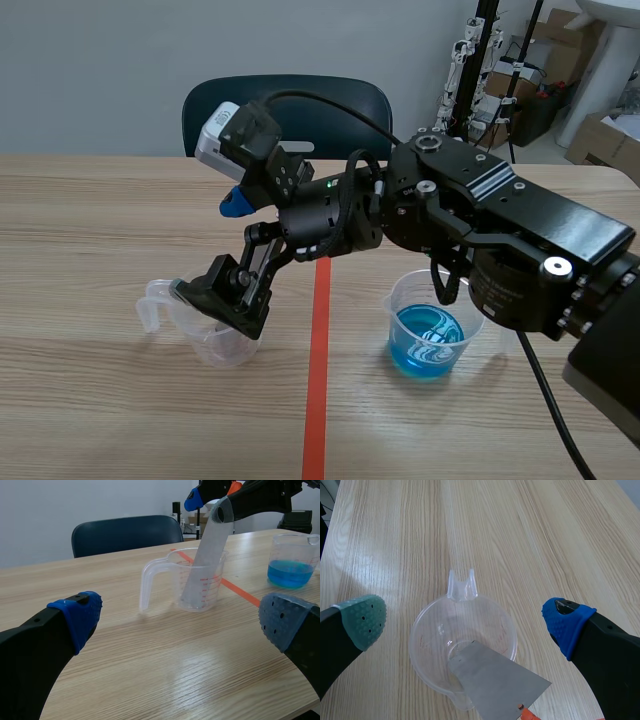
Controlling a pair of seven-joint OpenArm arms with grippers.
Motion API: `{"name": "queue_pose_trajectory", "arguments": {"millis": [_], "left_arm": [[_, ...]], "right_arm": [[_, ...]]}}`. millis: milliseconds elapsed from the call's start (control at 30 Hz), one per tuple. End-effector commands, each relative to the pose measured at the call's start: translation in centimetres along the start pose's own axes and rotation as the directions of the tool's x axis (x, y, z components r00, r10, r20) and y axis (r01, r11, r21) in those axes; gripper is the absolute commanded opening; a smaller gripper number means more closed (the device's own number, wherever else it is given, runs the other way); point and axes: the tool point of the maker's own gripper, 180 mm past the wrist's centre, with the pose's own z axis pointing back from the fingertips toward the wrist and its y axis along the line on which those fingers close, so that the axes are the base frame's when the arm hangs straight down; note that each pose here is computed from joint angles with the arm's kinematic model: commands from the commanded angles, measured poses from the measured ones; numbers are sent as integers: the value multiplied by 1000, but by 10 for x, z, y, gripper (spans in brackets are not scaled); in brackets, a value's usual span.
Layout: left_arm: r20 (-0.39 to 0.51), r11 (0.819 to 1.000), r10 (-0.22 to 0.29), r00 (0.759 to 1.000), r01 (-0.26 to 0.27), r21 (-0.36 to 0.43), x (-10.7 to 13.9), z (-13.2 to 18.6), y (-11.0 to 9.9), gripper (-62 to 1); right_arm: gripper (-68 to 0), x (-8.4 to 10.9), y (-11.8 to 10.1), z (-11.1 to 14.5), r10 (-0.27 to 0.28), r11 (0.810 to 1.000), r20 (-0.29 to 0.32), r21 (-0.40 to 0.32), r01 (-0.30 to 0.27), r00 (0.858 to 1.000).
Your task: Do the redox reaction experiment. return to the home posture
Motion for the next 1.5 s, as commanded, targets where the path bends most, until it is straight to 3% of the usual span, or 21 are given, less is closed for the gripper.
{"name": "queue_pose_trajectory", "arguments": {"millis": [0, 333, 600, 867, 1033, 1133, 1267, 1467], "left_arm": [[43, 1000, -3, 999, 3, 1, 10, 2, 1, 14], [43, 1000, -3, 999, 3, 0, 9, 2, 1, 14], [43, 1000, -3, 999, 3, 1, 9, 2, 1, 14], [41, 1000, 0, 999, 0, -4, 9, 2, 0, 14], [-4, 998, -6, 1000, 6, -66, 0, 1, -10, 14], [-65, 995, -9, 998, 3, -101, -11, 1, -16, 14], [-78, 993, -23, 997, 14, -115, -11, 4, -15, 14], [-21, 993, -38, 999, 35, -115, 18, 11, 2, 14]], "right_arm": [[4, 18, -5, 2, 30, 1000, 44, 3, -30, 999], [4, 46, 1, 5, 96, 995, 95, 2, -96, 991], [4, 85, -7, 23, 202, 977, 153, -106, -187, 967], [4, 121, -15, 55, 315, 933, 185, -242, -268, 931], [4, 138, -26, 80, 366, 898, 195, -330, -290, 910], [4, 141, -33, 93, 385, 879, 185, -373, -298, 904], [4, 144, -40, 114, 399, 854, 190, -434, -287, 897], [4, 145, -44, 148, 418, 815, 189, -509, -276, 888]]}}
